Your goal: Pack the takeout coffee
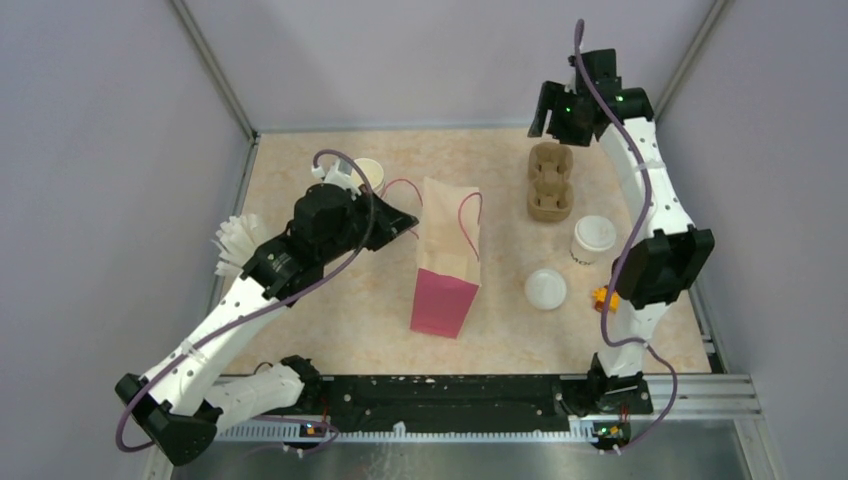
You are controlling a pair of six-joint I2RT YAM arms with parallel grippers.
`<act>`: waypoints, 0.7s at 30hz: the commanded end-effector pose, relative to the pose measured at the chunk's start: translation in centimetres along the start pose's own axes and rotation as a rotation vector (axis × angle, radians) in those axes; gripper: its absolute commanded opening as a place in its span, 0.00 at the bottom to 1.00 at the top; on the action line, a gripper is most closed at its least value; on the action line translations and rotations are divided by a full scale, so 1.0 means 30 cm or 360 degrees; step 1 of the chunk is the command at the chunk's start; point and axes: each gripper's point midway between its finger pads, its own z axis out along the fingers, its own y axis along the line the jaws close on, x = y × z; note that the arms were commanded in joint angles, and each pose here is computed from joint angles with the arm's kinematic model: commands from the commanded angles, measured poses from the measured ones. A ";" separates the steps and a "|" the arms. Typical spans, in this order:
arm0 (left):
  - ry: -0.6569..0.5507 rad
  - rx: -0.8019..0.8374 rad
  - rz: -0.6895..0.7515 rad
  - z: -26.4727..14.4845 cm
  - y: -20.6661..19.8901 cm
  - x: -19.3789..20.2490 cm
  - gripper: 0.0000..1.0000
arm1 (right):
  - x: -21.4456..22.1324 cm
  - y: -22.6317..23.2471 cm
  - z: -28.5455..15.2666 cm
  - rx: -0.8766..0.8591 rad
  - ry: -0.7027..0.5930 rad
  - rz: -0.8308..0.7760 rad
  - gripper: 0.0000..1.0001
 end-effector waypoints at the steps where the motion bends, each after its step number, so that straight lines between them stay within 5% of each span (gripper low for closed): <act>1: -0.0066 0.0149 -0.0108 0.015 -0.059 -0.024 0.08 | -0.049 0.188 -0.368 -0.0264 -0.0174 0.0160 0.72; 6: 0.0002 0.0113 -0.0053 0.044 -0.014 0.017 0.21 | 0.090 0.430 -0.591 -0.0444 -0.0188 0.0073 0.74; 13: 0.0011 0.0156 0.0038 0.020 -0.027 0.020 0.53 | 0.311 0.606 -0.806 -0.0559 -0.0206 0.0004 0.78; 21: 0.0029 0.0151 0.0148 -0.001 -0.016 0.028 0.56 | 0.520 0.677 -0.802 -0.0364 -0.0110 -0.0078 0.72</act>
